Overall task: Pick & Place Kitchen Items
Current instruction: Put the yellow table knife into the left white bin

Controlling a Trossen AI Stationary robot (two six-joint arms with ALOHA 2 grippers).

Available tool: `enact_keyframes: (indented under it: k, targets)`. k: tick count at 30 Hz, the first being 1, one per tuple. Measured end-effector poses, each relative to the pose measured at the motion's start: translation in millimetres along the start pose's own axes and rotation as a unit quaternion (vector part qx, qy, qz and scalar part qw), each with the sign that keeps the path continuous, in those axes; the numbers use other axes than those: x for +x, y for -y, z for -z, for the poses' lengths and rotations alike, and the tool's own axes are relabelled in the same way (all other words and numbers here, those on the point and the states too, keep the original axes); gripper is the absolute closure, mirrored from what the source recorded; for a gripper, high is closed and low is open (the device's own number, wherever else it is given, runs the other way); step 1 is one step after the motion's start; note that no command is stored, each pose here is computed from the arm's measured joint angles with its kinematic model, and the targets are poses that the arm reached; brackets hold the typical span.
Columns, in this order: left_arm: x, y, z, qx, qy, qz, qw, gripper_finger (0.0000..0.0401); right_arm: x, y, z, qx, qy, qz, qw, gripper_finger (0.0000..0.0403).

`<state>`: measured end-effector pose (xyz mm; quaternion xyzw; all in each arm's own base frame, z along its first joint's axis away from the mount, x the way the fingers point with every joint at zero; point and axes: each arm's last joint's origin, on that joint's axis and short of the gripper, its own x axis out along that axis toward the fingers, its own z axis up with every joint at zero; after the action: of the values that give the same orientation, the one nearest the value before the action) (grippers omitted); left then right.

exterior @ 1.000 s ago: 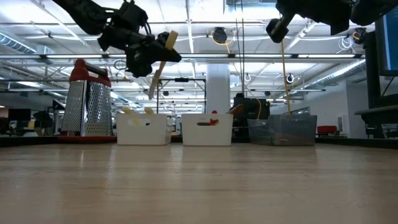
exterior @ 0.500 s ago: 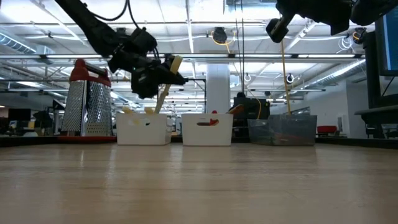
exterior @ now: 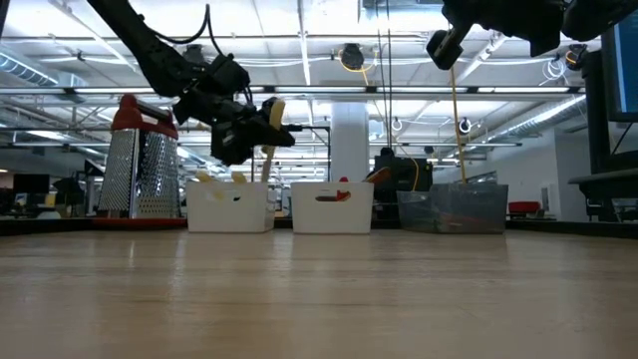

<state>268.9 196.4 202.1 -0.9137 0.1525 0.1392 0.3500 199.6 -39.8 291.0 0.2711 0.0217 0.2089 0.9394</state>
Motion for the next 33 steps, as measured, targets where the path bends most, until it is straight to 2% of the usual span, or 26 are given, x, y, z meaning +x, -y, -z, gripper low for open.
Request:
enact_keyframes:
  k: [4,20,33]
  targets:
    - [-5,3,-6,0.017,0.026,0.015,0.999,0.0358,0,0,0,0.000,0.000,0.000,1.000,0.0403]
    - [-12,6,-12,0.094,0.041,0.023,0.994,0.0354,0,1,0,0.005,0.007,0.010,1.000,0.0403]
    - [-12,2,-16,0.086,0.073,0.014,0.993,0.0354,0,1,0,0.017,0.007,0.010,1.000,0.0403]
